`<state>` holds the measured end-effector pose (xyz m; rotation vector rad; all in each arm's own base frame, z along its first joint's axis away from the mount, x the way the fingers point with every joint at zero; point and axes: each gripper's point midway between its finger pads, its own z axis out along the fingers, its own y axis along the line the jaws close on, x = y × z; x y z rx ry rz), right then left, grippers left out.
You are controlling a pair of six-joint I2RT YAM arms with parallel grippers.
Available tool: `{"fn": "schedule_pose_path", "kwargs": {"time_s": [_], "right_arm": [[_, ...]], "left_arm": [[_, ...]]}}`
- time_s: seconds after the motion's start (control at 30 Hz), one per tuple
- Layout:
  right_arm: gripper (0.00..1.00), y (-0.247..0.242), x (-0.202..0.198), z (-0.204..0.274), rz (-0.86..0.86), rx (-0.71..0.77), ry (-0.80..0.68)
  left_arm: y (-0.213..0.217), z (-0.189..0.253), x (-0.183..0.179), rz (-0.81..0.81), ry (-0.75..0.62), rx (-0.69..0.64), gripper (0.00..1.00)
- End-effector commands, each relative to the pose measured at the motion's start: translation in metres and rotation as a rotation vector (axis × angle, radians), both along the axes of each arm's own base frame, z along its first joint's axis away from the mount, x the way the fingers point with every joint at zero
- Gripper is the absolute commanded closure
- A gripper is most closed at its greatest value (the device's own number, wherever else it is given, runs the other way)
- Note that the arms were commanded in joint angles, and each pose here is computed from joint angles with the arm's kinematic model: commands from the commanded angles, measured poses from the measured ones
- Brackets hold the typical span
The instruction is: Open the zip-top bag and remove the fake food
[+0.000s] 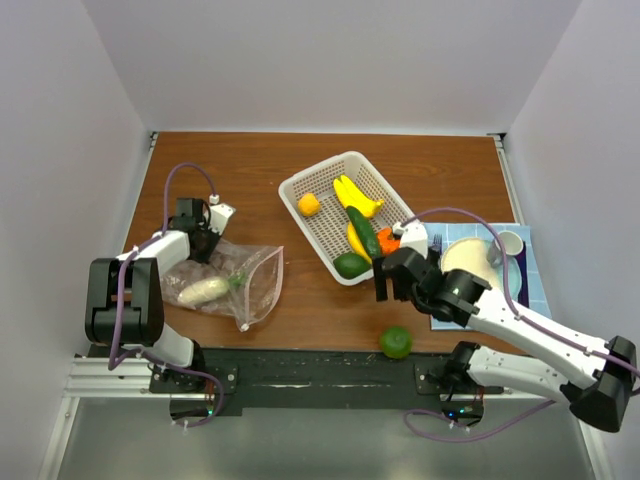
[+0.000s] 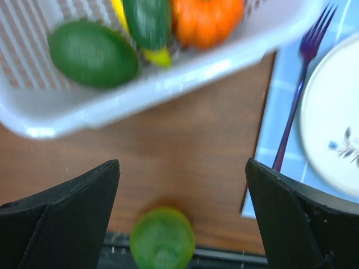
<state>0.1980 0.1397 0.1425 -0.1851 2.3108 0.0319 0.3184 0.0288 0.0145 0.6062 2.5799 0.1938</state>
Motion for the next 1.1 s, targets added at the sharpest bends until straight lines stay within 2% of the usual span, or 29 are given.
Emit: {"fn": "schedule_pose_path", "kwargs": {"time_s": [0.0,0.07,0.2,0.3,0.4,0.63,0.83,0.87,1.0,1.07], "right_arm": [[0.01,0.004,-0.043,-0.029,-0.099,0.064,0.163],[0.01,0.001,-0.055,-0.042,-0.122,0.01,0.189],[0.01,-0.002,-0.072,-0.077,-0.197,0.034,0.247],[0.01,0.001,-0.081,-0.087,-0.21,0.086,0.263],[0.01,-0.006,-0.088,-0.094,-0.24,0.076,0.274],[0.01,0.02,-0.107,-0.127,-0.158,0.087,0.376],[0.01,0.023,-0.107,-0.134,-0.13,0.041,0.364],[0.04,0.023,-0.105,-0.131,-0.128,0.042,0.35],[0.84,0.046,-0.077,-0.072,-0.072,0.108,0.208],[0.9,0.063,-0.049,-0.021,-0.032,0.101,0.068]], "left_arm": [[0.005,-0.023,-0.036,0.027,0.165,0.004,1.0],[0.005,-0.022,-0.034,0.031,0.167,-0.001,1.0],[0.003,-0.018,-0.03,0.029,0.155,-0.006,1.0],[0.005,-0.018,-0.033,0.028,0.158,0.004,1.0],[0.007,-0.016,-0.031,0.026,0.157,0.013,1.0],[0.006,-0.013,-0.026,0.027,0.157,0.009,1.0],[0.007,-0.016,-0.029,0.026,0.159,0.013,1.0],[0.008,-0.017,-0.031,0.026,0.162,0.016,1.0],[0.008,-0.018,-0.032,0.019,0.162,0.024,1.0],[0.008,-0.02,-0.033,0.02,0.169,0.025,1.0]]}}
